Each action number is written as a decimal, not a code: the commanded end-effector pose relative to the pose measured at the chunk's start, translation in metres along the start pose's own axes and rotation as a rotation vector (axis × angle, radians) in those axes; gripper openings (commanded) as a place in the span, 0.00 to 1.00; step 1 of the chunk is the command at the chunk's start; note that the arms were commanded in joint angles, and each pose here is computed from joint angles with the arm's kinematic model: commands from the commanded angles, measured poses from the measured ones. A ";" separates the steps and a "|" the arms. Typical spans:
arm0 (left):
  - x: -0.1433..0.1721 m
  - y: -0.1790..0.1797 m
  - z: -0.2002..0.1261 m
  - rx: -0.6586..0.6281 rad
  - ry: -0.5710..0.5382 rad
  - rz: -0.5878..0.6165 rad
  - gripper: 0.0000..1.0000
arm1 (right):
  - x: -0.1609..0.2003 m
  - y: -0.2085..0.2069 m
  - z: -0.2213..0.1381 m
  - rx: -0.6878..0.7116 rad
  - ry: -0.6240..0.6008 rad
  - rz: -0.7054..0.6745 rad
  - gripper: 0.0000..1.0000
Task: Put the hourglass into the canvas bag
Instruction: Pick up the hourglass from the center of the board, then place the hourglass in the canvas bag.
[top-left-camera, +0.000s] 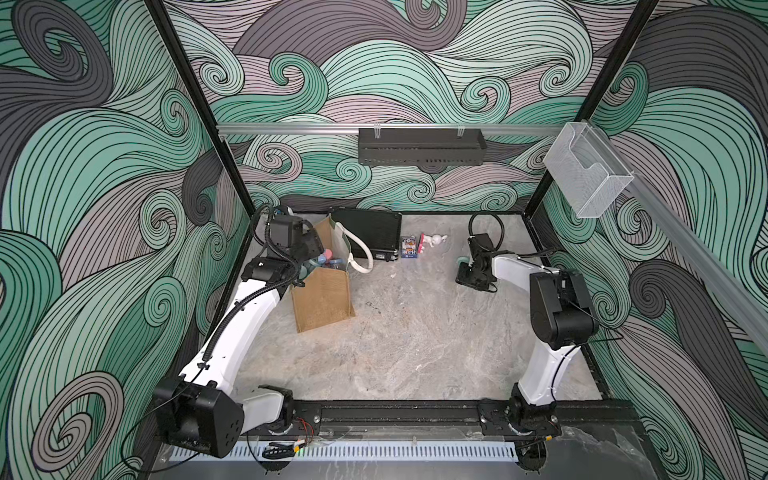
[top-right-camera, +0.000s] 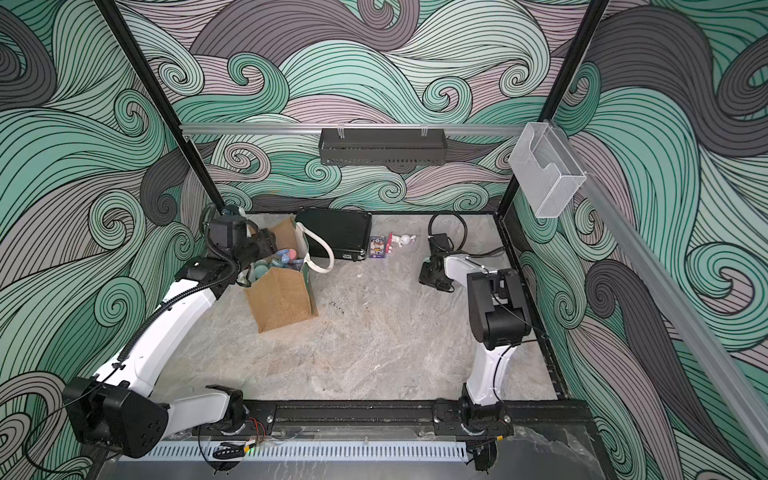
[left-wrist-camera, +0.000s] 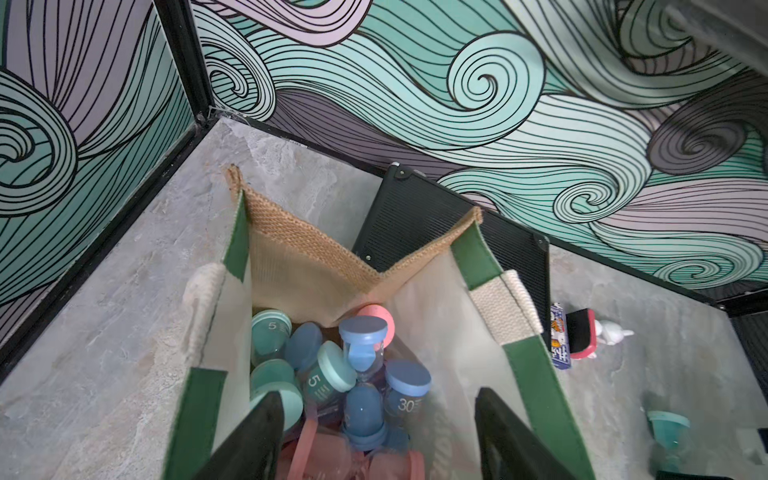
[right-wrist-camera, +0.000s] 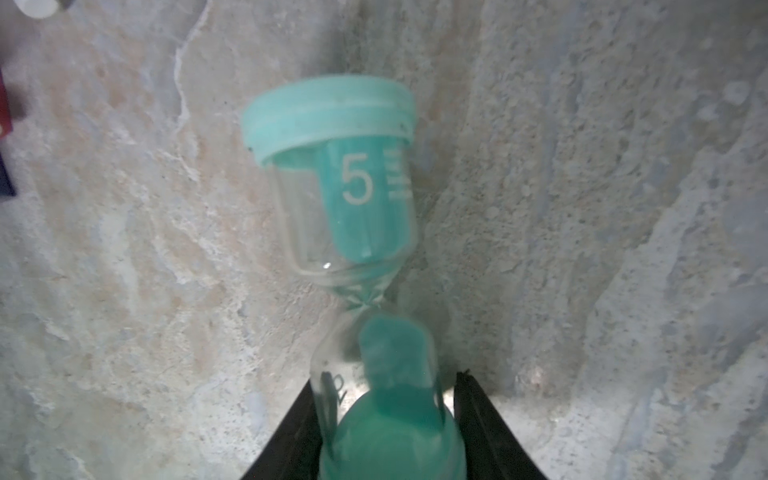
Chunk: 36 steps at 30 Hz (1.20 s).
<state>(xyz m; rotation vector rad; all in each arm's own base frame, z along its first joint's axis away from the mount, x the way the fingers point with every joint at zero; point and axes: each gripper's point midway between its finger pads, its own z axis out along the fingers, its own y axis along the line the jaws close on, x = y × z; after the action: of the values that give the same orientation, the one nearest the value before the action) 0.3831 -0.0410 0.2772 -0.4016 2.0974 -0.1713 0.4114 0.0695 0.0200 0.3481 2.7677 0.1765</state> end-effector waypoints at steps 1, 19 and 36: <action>-0.004 -0.006 -0.012 0.044 0.012 -0.032 0.73 | -0.001 0.003 -0.010 -0.011 -0.012 -0.017 0.41; 0.001 -0.067 -0.069 0.409 0.126 -0.244 0.83 | 0.052 0.103 -0.110 -0.455 -0.072 -0.129 0.32; 0.068 -0.184 -0.065 0.668 0.392 -0.191 0.85 | 0.108 0.213 -0.246 -0.925 -0.166 -0.400 0.30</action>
<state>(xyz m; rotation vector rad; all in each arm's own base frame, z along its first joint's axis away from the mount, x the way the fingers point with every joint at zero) 0.3307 -0.2234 0.2833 -0.2009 2.2750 -1.0184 0.2759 0.2689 0.2151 -0.3517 2.3377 1.0969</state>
